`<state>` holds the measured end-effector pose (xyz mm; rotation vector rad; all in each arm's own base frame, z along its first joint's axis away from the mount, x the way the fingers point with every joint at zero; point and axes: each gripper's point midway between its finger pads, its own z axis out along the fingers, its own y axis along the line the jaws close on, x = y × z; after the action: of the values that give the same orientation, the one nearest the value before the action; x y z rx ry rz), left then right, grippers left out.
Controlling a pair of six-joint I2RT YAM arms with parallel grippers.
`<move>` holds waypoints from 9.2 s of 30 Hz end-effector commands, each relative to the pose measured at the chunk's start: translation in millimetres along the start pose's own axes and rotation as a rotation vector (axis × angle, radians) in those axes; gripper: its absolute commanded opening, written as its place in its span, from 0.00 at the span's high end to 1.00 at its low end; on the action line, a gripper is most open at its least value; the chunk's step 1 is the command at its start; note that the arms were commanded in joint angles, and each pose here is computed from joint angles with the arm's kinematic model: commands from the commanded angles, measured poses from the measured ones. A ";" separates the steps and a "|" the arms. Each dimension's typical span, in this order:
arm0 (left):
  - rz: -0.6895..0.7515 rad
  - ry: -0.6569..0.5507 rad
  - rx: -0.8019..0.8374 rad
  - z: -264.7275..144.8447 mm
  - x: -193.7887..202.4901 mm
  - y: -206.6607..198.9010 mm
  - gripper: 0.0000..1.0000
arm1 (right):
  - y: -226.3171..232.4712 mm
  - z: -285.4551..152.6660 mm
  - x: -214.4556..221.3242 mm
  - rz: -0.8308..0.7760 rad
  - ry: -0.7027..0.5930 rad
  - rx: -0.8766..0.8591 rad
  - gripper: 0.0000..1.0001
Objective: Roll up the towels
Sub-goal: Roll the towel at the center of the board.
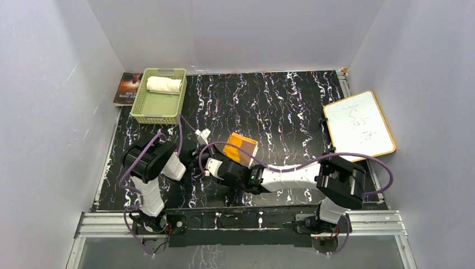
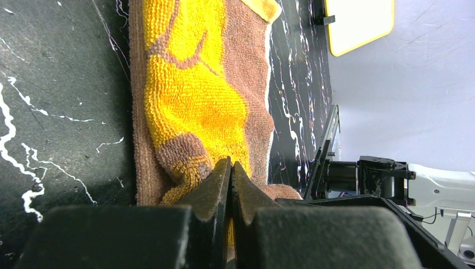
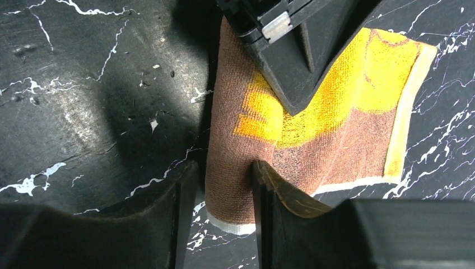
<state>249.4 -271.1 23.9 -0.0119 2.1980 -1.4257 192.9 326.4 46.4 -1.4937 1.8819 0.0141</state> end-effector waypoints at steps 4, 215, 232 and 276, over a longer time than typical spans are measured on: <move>-0.025 0.072 -0.144 -4.9 27.5 38.9 1.00 | -8.0 10.8 -5.6 0.083 -0.024 0.017 0.68; 0.049 0.095 -0.266 10.3 -6.9 40.0 1.00 | -28.5 14.2 -3.1 0.299 0.000 0.055 0.51; 0.054 0.008 -0.186 -15.8 -53.0 7.3 1.00 | -34.8 33.4 24.7 0.354 0.096 0.114 0.82; 0.058 0.014 -0.004 -7.1 -45.8 -12.1 0.71 | -56.1 65.0 -8.0 1.356 -0.047 -0.937 0.80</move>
<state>279.7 -256.6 59.7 0.0076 2.2359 -1.4153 253.1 343.5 47.5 -0.3990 2.5834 1.8237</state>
